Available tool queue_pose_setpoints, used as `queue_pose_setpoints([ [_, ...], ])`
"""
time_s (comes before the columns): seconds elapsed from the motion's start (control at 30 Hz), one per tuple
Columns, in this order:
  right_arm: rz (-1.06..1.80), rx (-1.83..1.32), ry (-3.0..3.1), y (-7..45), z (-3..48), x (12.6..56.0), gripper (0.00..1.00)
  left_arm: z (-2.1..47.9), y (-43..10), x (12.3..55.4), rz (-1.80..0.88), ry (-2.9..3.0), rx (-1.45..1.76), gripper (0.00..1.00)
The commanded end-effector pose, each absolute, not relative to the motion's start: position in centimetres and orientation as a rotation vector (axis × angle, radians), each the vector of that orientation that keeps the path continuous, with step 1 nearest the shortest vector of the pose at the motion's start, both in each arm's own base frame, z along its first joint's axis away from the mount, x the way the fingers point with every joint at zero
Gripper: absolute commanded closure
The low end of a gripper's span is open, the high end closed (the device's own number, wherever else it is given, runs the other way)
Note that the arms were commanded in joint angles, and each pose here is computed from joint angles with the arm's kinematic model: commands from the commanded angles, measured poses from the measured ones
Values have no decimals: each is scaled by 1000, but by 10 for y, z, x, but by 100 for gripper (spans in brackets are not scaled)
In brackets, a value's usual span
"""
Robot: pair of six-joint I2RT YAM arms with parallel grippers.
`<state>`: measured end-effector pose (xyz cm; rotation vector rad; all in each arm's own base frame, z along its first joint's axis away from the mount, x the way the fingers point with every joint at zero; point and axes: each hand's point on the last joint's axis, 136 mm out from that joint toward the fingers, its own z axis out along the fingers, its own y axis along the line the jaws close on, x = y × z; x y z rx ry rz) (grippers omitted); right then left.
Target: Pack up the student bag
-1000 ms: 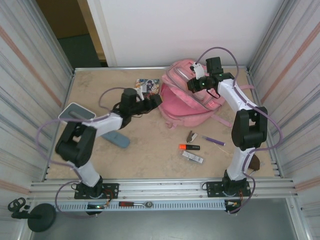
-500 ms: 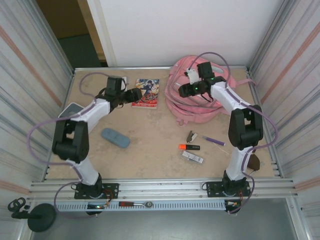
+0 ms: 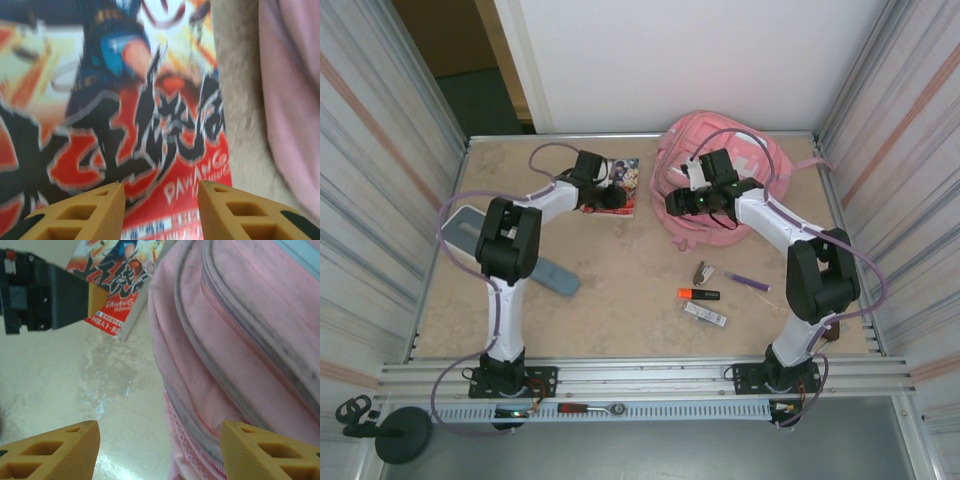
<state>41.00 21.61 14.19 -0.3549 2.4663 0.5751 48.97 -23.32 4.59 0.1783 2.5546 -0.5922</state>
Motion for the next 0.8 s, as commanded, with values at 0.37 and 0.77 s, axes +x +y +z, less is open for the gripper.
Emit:
queue_pose_setpoints([
  [0.37,756,-296,2414,273,157,347,37,93,-223,339,-634,2469,189,54],
  [0.77,591,-80,2561,314,78,372,34,80,-146,386,-466,2532,-46,31],
])
